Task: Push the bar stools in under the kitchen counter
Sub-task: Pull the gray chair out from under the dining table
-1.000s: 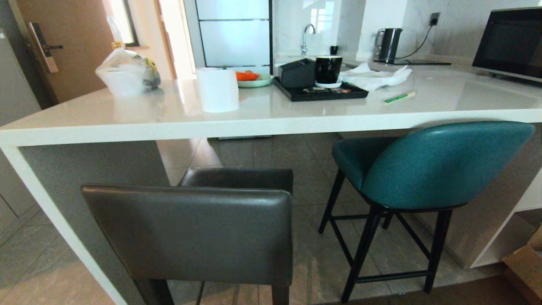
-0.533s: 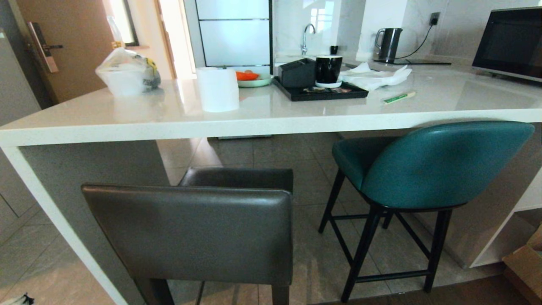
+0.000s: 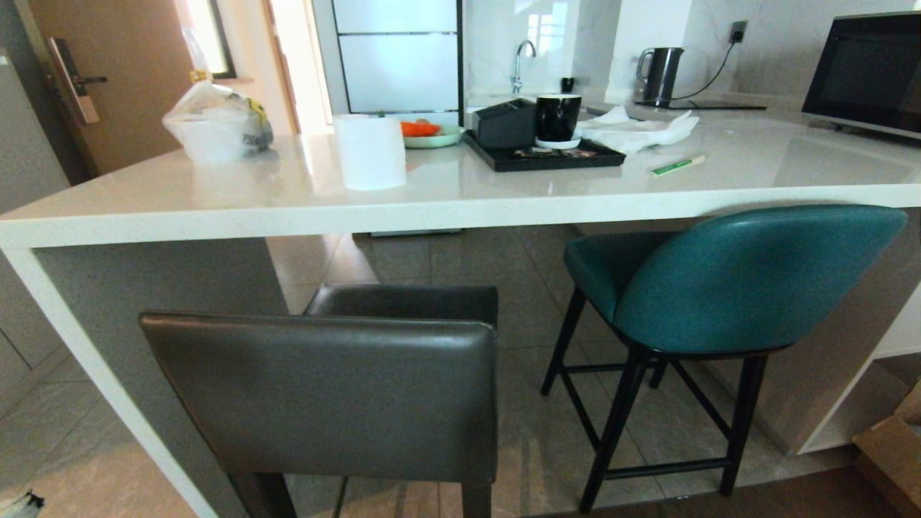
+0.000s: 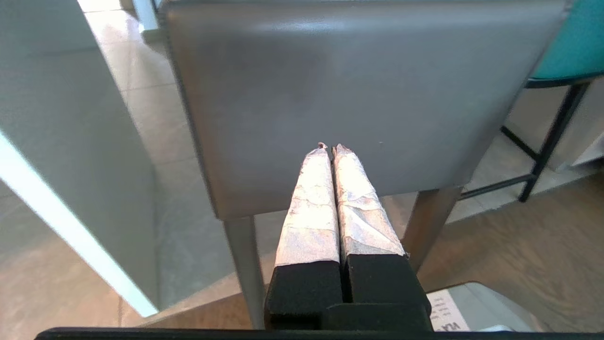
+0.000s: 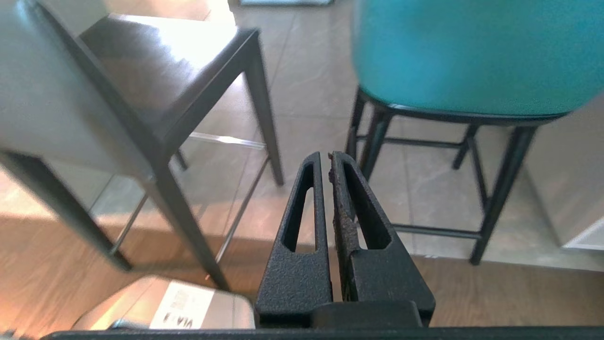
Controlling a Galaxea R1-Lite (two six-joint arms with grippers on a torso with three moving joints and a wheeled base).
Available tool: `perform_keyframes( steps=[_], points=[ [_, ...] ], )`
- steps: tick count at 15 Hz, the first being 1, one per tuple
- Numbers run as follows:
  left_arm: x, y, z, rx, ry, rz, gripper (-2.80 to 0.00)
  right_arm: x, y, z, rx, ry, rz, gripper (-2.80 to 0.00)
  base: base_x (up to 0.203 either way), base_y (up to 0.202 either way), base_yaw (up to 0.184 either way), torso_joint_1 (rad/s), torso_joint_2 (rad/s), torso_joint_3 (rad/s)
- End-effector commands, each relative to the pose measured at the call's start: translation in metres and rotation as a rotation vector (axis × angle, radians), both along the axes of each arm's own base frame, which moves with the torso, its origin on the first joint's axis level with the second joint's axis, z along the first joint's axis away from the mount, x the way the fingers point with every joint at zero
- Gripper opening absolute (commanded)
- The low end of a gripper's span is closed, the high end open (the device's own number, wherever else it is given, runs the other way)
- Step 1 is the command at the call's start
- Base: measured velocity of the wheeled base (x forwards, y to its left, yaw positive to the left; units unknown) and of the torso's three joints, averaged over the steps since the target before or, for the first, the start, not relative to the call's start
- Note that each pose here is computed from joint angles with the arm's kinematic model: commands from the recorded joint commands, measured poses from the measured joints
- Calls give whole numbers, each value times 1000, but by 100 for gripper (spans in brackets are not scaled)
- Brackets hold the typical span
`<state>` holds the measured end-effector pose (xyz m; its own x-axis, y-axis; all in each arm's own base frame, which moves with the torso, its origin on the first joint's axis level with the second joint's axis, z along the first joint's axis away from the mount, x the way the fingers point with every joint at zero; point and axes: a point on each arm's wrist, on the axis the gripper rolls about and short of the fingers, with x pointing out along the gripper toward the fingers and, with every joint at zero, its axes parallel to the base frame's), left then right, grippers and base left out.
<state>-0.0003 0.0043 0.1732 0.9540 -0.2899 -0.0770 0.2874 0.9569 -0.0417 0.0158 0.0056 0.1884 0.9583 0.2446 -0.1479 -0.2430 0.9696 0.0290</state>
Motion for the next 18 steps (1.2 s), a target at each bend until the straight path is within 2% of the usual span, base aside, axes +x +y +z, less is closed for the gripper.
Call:
perform_keyframes(
  steps=[1,5,18],
  points=[
    [0,0,0,0,-1,15,-280,-6,0,0,-1,-32,-15,-280,0,0,0,0,0,0],
    [0,2,-3,23,27,104,-280,-10,0,-11,-1,-26,-42,-280,0,0,0,0,0,0],
    [1,2,-4,20,38,86,-280,-8,0,-12,1,-12,-31,-280,0,0,0,0,0,0]
  ],
)
